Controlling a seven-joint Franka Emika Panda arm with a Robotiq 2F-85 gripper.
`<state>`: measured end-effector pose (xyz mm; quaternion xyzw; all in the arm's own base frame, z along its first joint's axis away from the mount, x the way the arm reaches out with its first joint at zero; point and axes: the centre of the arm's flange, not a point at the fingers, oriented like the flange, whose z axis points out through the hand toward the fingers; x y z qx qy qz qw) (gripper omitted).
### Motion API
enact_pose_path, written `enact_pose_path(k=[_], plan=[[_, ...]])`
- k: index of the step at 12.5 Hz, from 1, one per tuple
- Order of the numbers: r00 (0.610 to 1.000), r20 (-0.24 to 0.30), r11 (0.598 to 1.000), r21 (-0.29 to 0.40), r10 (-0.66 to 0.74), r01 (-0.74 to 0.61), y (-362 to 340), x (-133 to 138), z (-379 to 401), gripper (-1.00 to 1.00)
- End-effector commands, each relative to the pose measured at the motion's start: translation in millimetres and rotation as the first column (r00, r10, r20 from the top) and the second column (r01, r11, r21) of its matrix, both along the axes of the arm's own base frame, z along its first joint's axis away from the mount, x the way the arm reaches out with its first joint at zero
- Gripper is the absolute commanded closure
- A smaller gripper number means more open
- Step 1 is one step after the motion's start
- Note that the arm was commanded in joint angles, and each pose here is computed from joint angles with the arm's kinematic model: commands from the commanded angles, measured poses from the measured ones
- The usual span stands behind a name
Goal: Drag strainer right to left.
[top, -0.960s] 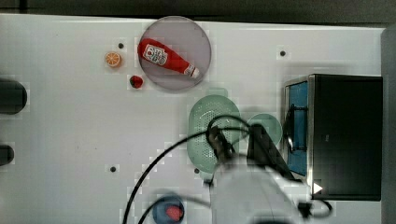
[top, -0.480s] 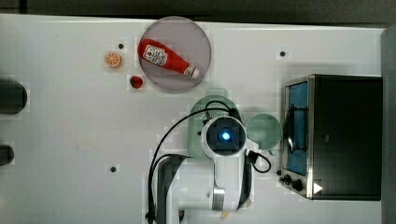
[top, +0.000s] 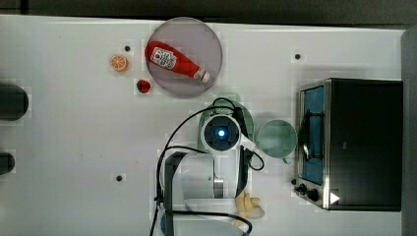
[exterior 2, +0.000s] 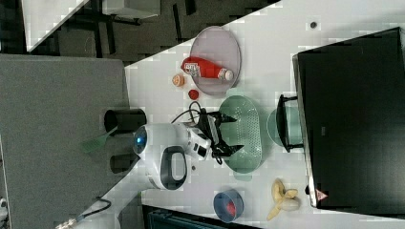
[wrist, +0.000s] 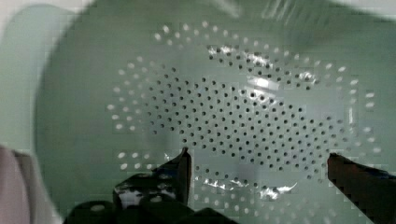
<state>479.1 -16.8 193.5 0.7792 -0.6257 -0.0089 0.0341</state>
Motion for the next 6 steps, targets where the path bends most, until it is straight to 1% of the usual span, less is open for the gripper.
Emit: enact_pose_path(k=[1,6], plan=[[0.99,0.069,0.992,0.011,-0.126,0.126,13.0,1.6,-14.7,-1.0],[0.99,0.064,0.992,0.021,-0.125,0.124,26.0,-0.4,-34.9,-1.0]])
